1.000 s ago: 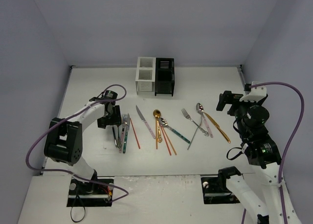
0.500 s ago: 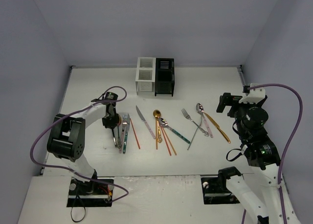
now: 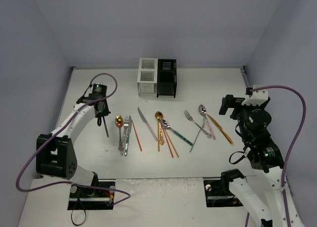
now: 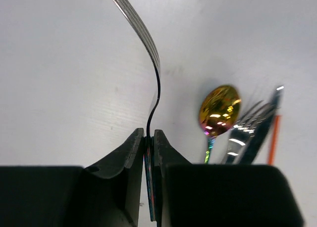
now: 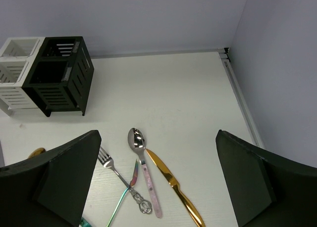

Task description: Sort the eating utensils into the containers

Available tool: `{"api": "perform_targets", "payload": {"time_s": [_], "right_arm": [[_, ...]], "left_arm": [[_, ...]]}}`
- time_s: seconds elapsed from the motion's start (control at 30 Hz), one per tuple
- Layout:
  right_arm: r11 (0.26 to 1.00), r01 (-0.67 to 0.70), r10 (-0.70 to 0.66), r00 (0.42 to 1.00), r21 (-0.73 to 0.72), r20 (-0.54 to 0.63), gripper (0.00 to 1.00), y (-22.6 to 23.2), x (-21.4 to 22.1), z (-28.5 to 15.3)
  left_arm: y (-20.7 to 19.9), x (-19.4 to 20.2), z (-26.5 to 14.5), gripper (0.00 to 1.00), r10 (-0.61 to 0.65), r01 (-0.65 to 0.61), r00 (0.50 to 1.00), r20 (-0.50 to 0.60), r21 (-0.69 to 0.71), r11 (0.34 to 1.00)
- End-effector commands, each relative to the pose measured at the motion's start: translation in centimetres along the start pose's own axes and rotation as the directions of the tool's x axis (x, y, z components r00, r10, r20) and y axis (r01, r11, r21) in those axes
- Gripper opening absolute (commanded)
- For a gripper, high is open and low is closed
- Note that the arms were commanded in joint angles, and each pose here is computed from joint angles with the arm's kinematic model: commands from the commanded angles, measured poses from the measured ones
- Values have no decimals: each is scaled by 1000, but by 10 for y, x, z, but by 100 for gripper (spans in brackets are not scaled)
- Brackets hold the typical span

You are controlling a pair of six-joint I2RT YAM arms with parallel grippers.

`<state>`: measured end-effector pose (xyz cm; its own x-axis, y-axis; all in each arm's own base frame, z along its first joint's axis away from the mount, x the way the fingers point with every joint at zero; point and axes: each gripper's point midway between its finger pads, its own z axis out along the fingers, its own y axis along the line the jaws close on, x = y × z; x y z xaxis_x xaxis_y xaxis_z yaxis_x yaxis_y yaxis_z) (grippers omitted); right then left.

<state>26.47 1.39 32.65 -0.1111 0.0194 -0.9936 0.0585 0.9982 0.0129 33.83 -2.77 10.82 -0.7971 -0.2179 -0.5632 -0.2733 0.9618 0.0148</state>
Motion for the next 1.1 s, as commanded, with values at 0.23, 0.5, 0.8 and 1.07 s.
{"api": "perform_targets", "payload": {"time_s": [0.23, 0.5, 0.8, 1.07], "right_arm": [[999, -32, 35, 997, -43, 69, 100, 12, -24, 8], [998, -36, 39, 998, -54, 54, 100, 16, -24, 14], [994, -31, 35, 999, -104, 36, 100, 27, -20, 16], [993, -11, 13, 1000, -121, 13, 100, 31, -10, 19]], "left_arm": [[-71, -233, -156, 0, -301, -34, 656, 692, 426, 904], [-138, -310, -185, 0, -280, -216, 489, 826, 426, 879], [-218, -351, -177, 0, -291, -334, 356, 888, 411, 848], [-265, -372, -157, 0, -315, -373, 315, 895, 422, 826]]}}
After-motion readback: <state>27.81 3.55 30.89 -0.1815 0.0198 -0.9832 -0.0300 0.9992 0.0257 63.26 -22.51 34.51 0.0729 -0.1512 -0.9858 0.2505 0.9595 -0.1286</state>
